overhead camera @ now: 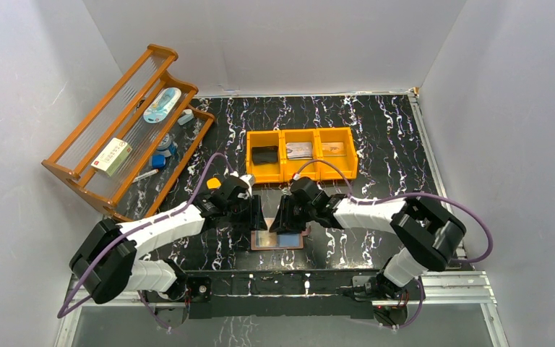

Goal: Take the credit cards out of the card holder

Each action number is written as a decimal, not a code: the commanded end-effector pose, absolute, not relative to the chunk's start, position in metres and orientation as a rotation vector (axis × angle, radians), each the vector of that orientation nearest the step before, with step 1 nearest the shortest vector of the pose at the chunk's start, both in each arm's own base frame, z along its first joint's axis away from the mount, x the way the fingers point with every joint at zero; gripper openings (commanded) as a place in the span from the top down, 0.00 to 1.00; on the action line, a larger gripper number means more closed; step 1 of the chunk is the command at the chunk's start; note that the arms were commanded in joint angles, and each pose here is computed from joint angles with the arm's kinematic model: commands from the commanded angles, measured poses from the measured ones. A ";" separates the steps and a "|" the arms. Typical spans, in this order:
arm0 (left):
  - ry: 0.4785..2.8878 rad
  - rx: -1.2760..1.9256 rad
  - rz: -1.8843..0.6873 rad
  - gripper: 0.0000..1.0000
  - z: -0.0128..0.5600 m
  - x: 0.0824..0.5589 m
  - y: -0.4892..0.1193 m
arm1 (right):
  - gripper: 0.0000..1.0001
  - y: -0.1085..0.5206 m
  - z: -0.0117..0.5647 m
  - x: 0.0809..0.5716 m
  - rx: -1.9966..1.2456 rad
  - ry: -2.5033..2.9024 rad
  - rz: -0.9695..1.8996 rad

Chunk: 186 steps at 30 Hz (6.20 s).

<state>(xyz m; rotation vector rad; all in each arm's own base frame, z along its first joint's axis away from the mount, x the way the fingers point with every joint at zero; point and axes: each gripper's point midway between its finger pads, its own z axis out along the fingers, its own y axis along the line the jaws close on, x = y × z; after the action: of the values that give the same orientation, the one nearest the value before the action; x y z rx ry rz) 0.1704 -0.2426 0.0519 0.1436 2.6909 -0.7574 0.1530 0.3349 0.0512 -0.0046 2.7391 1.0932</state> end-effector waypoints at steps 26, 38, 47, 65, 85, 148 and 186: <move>2.829 0.158 -0.790 0.70 0.010 0.134 -0.231 | 0.77 0.346 0.029 0.140 0.114 2.719 1.296; 2.781 0.100 -0.631 0.67 0.017 0.147 -0.213 | 1.00 0.338 0.040 0.136 0.059 2.657 1.350; 2.805 0.094 -0.602 0.66 0.009 0.146 -0.211 | 1.00 0.323 0.043 0.129 0.076 2.648 1.393; 2.604 0.043 -0.642 0.46 0.064 0.167 -0.208 | 0.58 0.294 0.070 0.185 -0.021 2.660 0.676; 2.572 -0.061 -0.595 0.39 0.070 0.176 -0.191 | 0.61 0.324 0.047 0.160 -0.080 2.726 0.433; 2.679 0.138 -0.960 0.42 0.048 0.147 -0.240 | 0.79 0.281 -0.036 0.117 -0.047 2.903 0.324; 2.622 0.300 -1.147 0.50 0.078 0.143 -0.265 | 0.79 0.282 -0.037 0.116 -0.018 2.907 0.371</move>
<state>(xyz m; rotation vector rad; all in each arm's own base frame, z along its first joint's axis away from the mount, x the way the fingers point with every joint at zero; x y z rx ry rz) 0.1381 -0.2480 0.0503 0.2259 2.7044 -1.0278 0.1492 0.3238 0.0166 0.0125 2.7370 0.5861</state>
